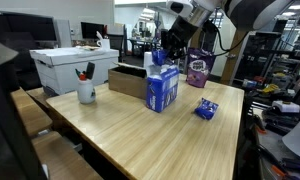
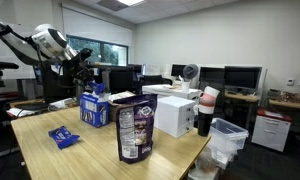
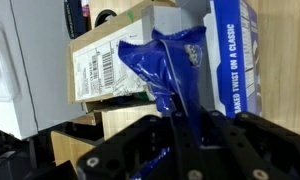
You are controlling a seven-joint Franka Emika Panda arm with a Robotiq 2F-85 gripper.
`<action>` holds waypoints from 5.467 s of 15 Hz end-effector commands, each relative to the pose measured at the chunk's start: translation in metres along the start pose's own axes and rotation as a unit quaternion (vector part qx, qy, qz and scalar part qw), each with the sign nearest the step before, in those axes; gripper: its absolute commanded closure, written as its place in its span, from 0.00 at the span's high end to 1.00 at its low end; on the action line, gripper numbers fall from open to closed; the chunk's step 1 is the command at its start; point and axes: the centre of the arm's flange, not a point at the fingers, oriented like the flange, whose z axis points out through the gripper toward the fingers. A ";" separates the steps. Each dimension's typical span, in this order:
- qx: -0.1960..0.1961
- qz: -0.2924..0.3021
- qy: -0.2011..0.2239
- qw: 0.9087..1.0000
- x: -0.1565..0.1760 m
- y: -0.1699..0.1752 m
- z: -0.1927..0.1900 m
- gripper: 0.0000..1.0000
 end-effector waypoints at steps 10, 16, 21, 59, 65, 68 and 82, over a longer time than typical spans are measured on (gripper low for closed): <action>-0.021 -0.010 0.030 0.999 -0.005 0.002 -0.005 0.04; -0.028 -0.006 0.061 0.998 -0.014 -0.009 -0.001 0.04; -0.013 0.018 0.078 0.997 -0.026 -0.020 0.003 0.04; 0.213 0.207 -0.041 0.954 0.003 0.003 0.068 0.04; 0.222 0.203 -0.052 0.952 0.005 -0.002 0.062 0.37; 0.222 0.199 -0.055 0.953 0.007 -0.005 0.060 0.53; 0.204 0.201 -0.050 0.957 0.007 -0.002 0.040 1.00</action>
